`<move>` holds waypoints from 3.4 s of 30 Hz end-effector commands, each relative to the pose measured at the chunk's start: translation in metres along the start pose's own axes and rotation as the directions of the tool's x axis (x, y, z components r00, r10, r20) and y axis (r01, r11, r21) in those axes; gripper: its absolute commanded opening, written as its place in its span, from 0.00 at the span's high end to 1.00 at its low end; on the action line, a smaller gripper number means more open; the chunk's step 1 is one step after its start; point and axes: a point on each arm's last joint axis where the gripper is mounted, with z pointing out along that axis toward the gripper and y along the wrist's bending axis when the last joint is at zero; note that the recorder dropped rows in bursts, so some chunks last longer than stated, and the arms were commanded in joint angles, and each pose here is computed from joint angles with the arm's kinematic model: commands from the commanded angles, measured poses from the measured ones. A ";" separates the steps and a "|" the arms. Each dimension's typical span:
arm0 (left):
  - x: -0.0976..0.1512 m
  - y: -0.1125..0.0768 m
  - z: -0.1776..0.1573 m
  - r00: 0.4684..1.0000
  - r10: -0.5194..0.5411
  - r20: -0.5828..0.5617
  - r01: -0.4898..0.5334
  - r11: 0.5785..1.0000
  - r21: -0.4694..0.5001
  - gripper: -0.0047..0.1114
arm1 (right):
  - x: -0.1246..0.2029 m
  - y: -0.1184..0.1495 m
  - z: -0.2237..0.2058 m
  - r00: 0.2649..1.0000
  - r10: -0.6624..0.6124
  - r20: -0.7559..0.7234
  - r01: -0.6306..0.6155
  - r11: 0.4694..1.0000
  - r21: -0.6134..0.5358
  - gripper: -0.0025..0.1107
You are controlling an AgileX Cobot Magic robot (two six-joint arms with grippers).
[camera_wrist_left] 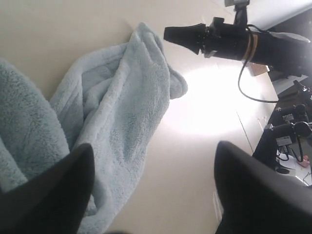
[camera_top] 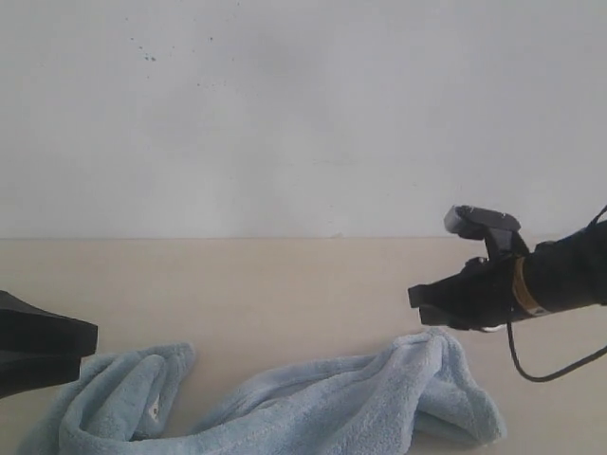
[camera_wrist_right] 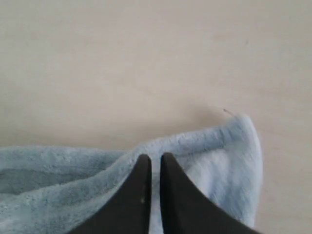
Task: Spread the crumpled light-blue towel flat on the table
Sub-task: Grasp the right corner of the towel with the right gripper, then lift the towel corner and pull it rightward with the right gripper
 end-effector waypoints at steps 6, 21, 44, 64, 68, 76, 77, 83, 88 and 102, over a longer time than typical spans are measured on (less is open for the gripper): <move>-0.001 -0.004 -0.001 1.000 0.010 0.016 -0.011 1.000 0.015 0.40 | -0.022 0.013 -0.085 0.979 -0.031 0.200 0.016 0.997 0.080 0.98; 0.000 -0.004 -0.001 1.000 0.013 0.013 -0.013 1.000 0.017 0.40 | 0.004 -0.015 -0.046 0.997 0.025 0.071 -0.032 0.994 0.103 0.55; -0.001 -0.004 -0.001 1.000 0.013 0.026 -0.013 1.000 0.020 0.40 | 0.007 -0.012 0.028 0.999 -0.050 -0.016 0.052 0.974 0.218 0.55; -0.002 -0.003 -0.001 0.999 0.023 0.028 -0.023 1.000 0.009 0.40 | 0.001 0.001 0.019 1.000 -0.021 0.003 0.020 0.992 0.127 0.98; -0.002 0.003 -0.001 0.999 0.024 0.037 -0.022 0.998 -0.050 0.40 | 0.006 0.016 -0.030 0.997 -0.037 0.065 0.026 0.986 0.164 0.98; -0.007 0.014 -0.003 0.996 0.035 0.078 -0.021 0.985 -0.174 0.40 | 0.006 0.056 -0.166 0.903 -0.149 0.402 0.022 0.953 0.304 0.98; -0.007 0.014 -0.003 0.996 0.032 0.088 -0.016 0.984 -0.176 0.40 | 0.009 0.063 -0.182 0.882 -0.143 0.449 0.010 0.958 0.286 0.98; -0.019 0.012 -0.004 0.976 0.045 0.214 -0.009 0.986 -0.164 0.40 | 0.035 0.079 -0.240 0.776 -0.186 0.603 -0.012 0.951 0.310 0.98; -0.023 0.017 -0.006 0.964 0.084 0.251 -0.026 0.974 -0.226 0.40 | 0.068 0.073 -0.228 0.819 -0.167 0.549 -0.003 0.955 0.295 0.98; -0.041 0.000 0.045 0.965 0.197 0.173 -0.163 0.968 -0.193 0.40 | 0.101 0.068 -0.203 0.893 -0.143 0.426 0.036 0.968 0.250 0.98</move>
